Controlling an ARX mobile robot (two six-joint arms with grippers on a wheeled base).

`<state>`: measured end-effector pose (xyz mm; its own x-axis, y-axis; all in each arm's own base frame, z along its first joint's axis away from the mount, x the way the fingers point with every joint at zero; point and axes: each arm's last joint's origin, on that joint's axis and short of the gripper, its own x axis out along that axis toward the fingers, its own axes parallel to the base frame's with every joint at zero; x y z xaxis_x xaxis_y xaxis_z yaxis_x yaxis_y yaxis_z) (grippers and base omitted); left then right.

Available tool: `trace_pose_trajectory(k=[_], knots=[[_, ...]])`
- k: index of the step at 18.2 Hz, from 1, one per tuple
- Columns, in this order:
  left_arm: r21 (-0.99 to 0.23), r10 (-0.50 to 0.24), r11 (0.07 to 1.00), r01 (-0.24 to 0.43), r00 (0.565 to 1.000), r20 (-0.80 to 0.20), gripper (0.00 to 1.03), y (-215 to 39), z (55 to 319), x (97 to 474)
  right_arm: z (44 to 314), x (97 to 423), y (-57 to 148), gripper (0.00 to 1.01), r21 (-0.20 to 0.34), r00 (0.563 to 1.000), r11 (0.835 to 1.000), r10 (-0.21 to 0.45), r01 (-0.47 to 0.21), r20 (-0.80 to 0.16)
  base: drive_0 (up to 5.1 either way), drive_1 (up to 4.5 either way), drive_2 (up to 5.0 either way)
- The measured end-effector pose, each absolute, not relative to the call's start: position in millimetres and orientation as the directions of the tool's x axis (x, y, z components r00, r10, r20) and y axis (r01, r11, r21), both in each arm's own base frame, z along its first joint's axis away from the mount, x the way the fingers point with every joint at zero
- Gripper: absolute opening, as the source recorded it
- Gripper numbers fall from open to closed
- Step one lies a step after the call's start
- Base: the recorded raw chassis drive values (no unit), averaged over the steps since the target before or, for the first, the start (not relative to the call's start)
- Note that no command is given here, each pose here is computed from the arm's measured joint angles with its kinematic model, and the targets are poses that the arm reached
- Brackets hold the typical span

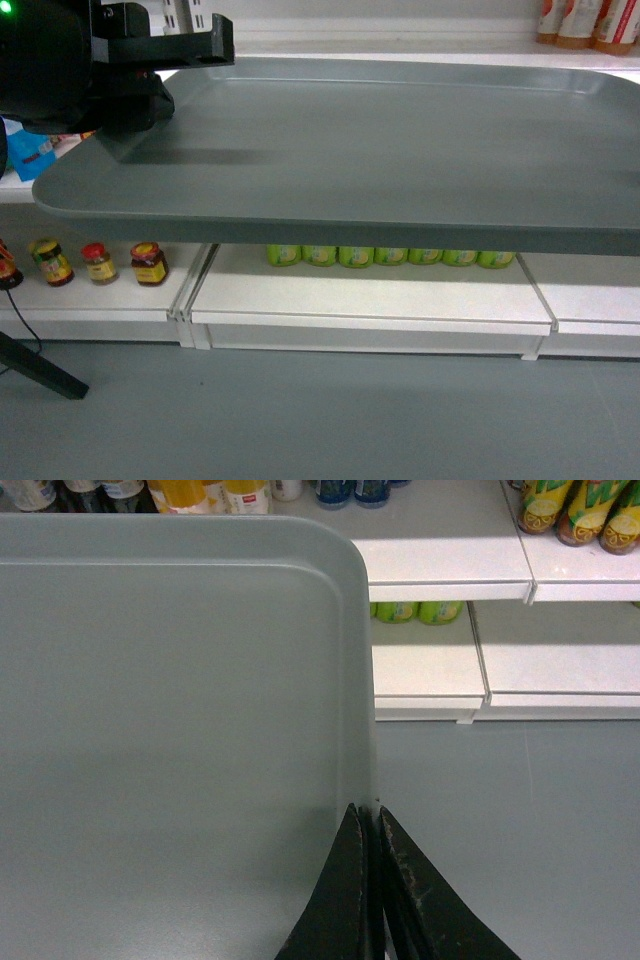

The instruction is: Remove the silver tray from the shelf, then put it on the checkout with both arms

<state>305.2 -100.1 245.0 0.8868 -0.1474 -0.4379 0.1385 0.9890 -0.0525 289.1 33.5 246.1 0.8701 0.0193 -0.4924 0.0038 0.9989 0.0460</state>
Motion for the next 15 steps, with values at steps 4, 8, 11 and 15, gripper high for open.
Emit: trace_pose_trajectory(k=[4, 8, 11, 15], knots=[[-0.052, -0.149, 0.989, 0.140, 0.884, -0.443, 0.03, -100.0, 244.6, 304.9, 245.4, 289.0, 33.6, 0.03, 0.047, 0.867, 0.999, 0.022, 0.002, -0.498, 0.1, -4.17, 4.3], [-0.052, -0.147, 0.989, 0.138, 0.888, -0.435, 0.03, -100.3, 245.6, 305.2, 245.8, 289.0, 33.2, 0.03, 0.044, 0.869, 0.999, 0.016, 0.007, -0.495, 0.1, -4.12, 4.4], [-0.052, -0.146, 0.989, 0.137, 0.887, -0.437, 0.03, -100.0, 245.4, 305.2, 245.8, 289.0, 33.5, 0.03, 0.045, 0.869, 0.999, 0.018, 0.005, -0.495, 0.2, -4.05, 4.4], [-0.052, -0.147, 0.989, 0.138, 0.888, -0.437, 0.03, -99.9, 246.0, 304.8, 245.7, 288.9, 33.4, 0.02, 0.045, 0.869, 0.999, 0.018, 0.005, -0.495, 0.2, -4.08, 4.4]])
